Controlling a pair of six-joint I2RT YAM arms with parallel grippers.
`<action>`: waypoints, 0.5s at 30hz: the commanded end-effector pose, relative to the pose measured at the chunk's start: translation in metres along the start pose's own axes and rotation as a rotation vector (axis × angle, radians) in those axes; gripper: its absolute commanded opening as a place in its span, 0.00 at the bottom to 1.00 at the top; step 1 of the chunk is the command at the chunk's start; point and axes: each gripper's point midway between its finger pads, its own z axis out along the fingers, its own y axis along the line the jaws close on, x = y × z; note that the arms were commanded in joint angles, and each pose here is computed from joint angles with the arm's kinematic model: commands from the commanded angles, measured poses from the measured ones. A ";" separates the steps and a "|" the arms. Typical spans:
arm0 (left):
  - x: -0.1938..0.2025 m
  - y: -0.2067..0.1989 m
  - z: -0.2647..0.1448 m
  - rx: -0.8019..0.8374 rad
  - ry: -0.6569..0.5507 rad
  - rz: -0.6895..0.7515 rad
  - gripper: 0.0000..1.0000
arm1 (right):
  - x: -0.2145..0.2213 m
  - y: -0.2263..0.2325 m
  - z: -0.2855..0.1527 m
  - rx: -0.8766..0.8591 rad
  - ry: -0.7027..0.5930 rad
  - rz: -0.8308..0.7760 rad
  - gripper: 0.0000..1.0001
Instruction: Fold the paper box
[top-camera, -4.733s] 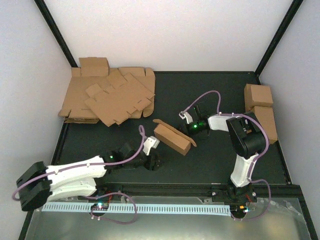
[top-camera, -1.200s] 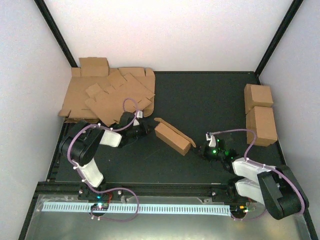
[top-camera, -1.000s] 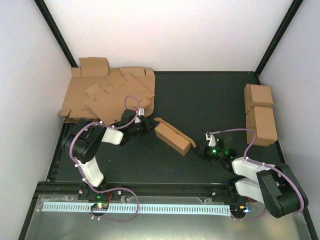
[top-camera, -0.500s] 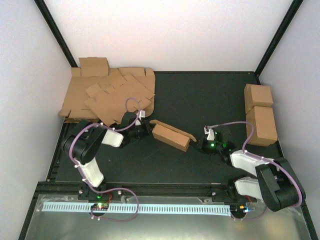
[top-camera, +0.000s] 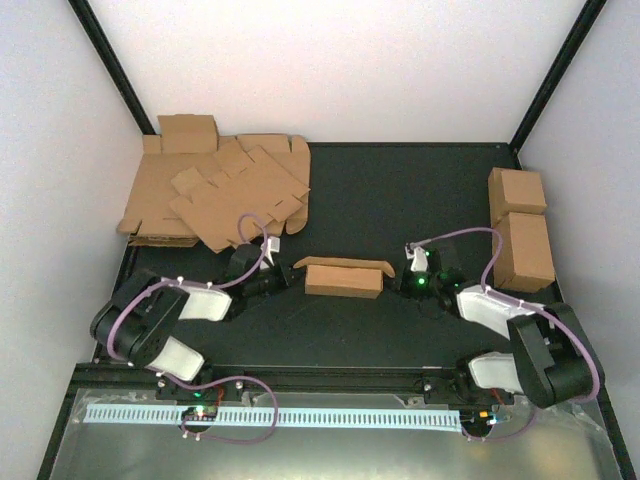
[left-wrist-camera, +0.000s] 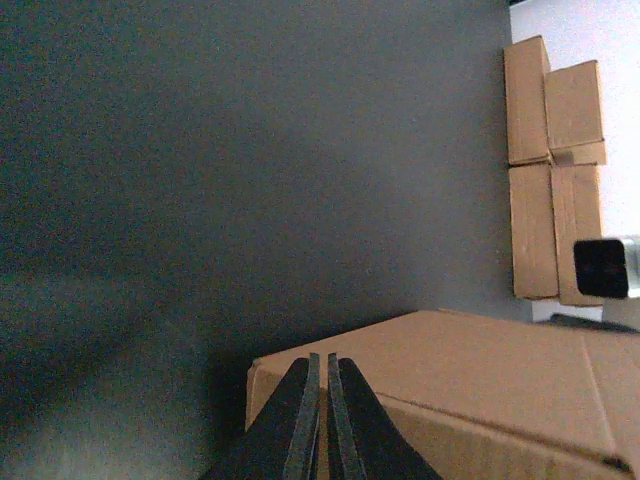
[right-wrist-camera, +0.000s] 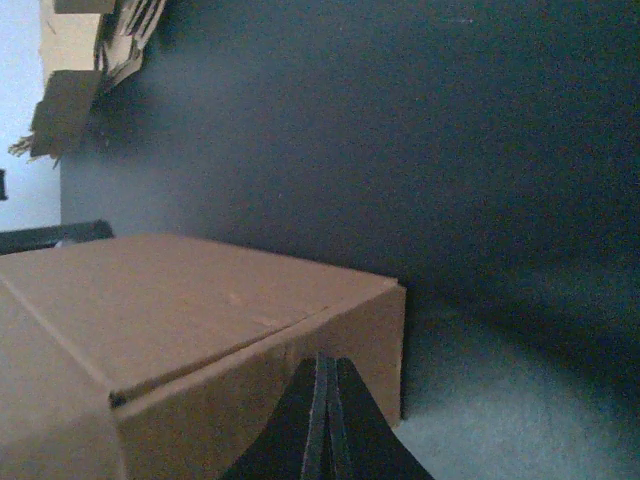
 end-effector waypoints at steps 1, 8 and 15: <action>0.011 -0.018 -0.011 0.044 0.009 0.015 0.06 | -0.011 0.011 0.006 -0.022 0.014 -0.081 0.02; 0.015 -0.025 -0.030 0.032 -0.019 0.015 0.07 | -0.019 0.018 0.018 -0.052 0.054 -0.091 0.02; 0.018 -0.016 -0.035 -0.020 -0.023 0.018 0.08 | -0.026 0.020 0.016 -0.031 0.037 -0.120 0.02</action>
